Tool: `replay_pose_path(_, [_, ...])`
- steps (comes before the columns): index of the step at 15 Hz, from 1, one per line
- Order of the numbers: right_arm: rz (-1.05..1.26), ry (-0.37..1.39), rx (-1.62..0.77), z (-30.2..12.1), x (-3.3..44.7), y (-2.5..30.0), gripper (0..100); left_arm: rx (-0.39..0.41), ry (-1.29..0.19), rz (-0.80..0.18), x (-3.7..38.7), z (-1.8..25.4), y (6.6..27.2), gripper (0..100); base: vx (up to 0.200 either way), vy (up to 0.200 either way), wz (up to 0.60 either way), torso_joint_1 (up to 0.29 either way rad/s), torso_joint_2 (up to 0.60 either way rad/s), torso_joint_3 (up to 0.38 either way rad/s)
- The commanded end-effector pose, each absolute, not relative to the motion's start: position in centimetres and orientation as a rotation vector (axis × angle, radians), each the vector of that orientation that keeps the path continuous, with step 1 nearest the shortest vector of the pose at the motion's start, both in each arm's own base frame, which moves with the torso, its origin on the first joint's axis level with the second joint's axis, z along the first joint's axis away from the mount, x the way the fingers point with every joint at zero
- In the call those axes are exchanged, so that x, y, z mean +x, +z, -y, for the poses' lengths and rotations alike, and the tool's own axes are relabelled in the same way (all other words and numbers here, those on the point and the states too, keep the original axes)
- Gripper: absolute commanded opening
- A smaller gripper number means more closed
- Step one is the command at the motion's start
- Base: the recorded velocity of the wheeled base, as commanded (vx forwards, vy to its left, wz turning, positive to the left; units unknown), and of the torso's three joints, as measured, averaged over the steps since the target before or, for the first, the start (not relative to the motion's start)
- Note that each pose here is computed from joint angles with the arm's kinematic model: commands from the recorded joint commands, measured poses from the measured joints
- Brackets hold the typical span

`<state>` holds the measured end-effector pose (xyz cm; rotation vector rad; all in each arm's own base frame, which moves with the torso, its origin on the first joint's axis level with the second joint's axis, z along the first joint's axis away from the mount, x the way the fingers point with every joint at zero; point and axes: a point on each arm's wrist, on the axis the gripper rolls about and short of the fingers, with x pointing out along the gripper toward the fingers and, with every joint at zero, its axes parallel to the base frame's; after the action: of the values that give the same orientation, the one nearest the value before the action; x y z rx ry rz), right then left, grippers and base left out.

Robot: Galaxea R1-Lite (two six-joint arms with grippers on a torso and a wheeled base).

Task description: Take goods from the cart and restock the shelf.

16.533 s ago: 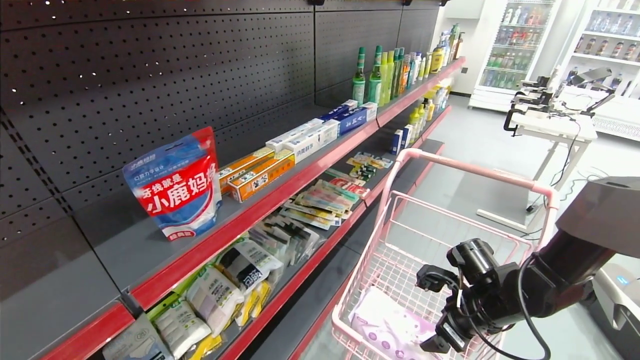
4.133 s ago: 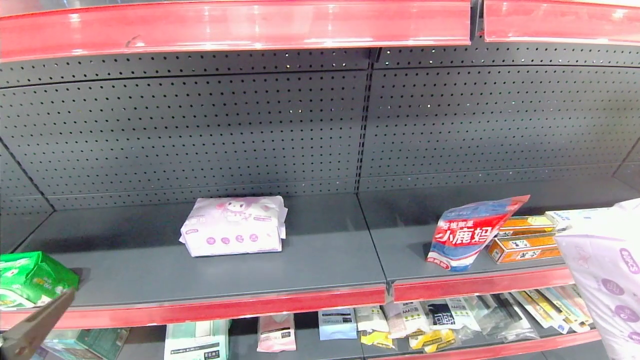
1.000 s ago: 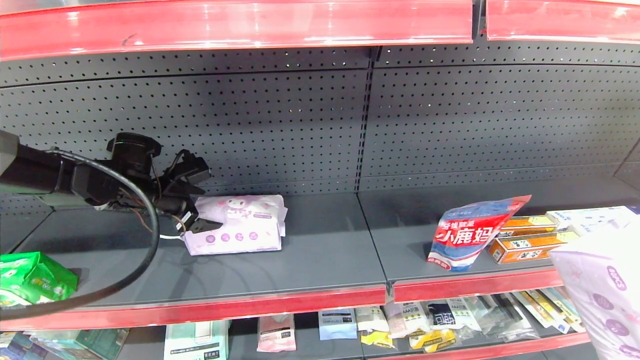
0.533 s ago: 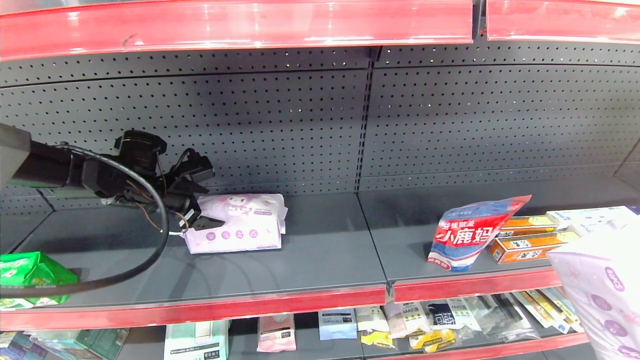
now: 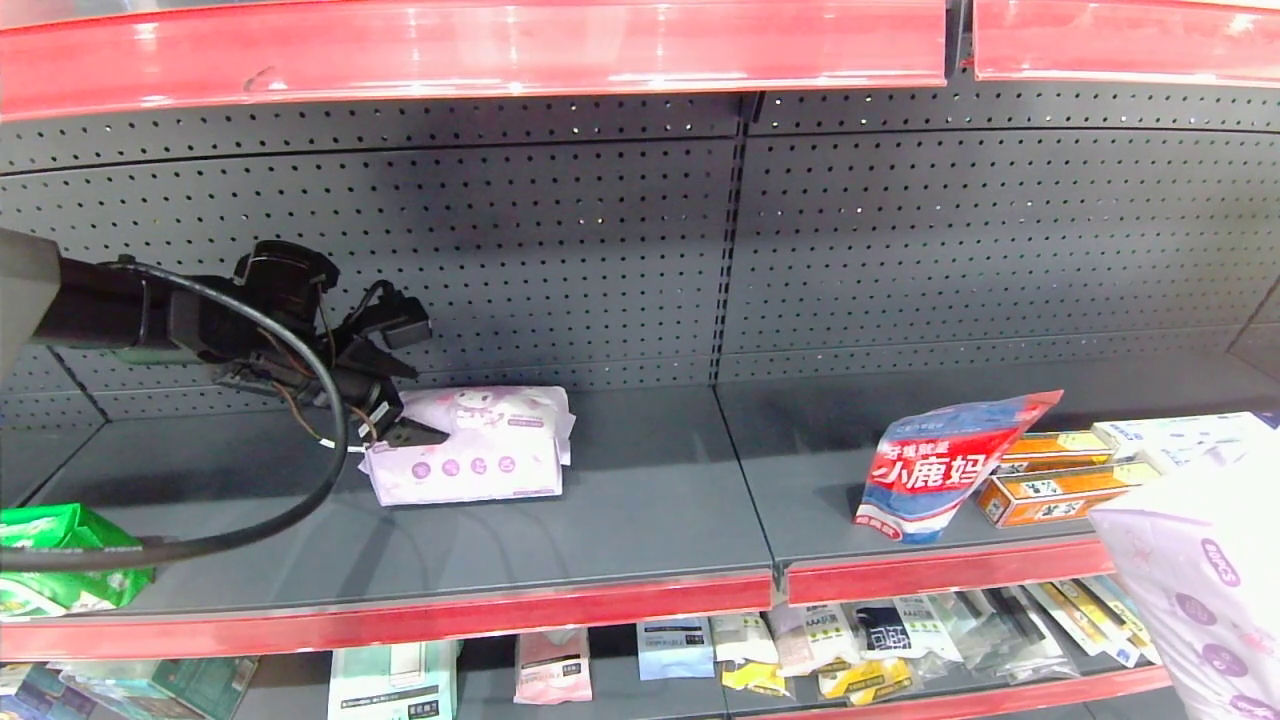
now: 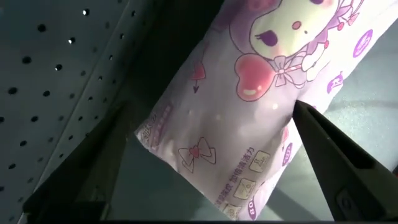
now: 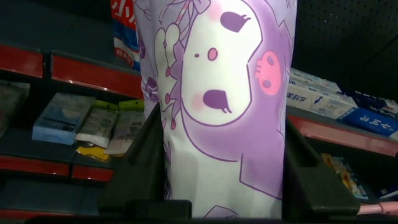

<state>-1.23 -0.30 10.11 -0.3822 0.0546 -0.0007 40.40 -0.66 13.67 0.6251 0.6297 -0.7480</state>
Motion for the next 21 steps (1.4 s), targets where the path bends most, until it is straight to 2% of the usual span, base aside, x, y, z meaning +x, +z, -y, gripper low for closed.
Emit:
replay_pose_path(1, [-0.053,-0.001,-0.382,0.3,-1.2,10.1,0,0.623,-0.755,-0.637,40.5,0.8,13.3,100,0.000,0.000,0.00,0.000,0.00,0.000])
replay_pose_path(6, [-0.040,0.001,-0.381,0.3,-1.4,10.1,0,0.628,-0.772,-0.635,40.4,1.6,13.5,100,0.000,0.000,0.00,0.000,0.00,0.000])
replay_pose_path(8, [-0.039,0.001,-0.382,0.3,-1.4,10.1,0,0.615,-0.789,-0.678,39.5,1.6,13.9,100,0.000,0.000,0.00,0.000,0.00,0.000])
replay_pose_path(14, [-0.039,0.001,-0.382,0.3,-1.4,10.1,0,0.617,-0.799,-0.694,39.6,1.5,14.6,100,0.000,0.000,0.00,0.000,0.00,0.000])
replay_pose_path(21, [-0.038,-0.002,-0.382,0.3,-1.4,10.2,0,0.611,-0.805,-0.711,40.7,1.5,13.6,100,0.000,0.000,0.00,0.000,0.00,0.000])
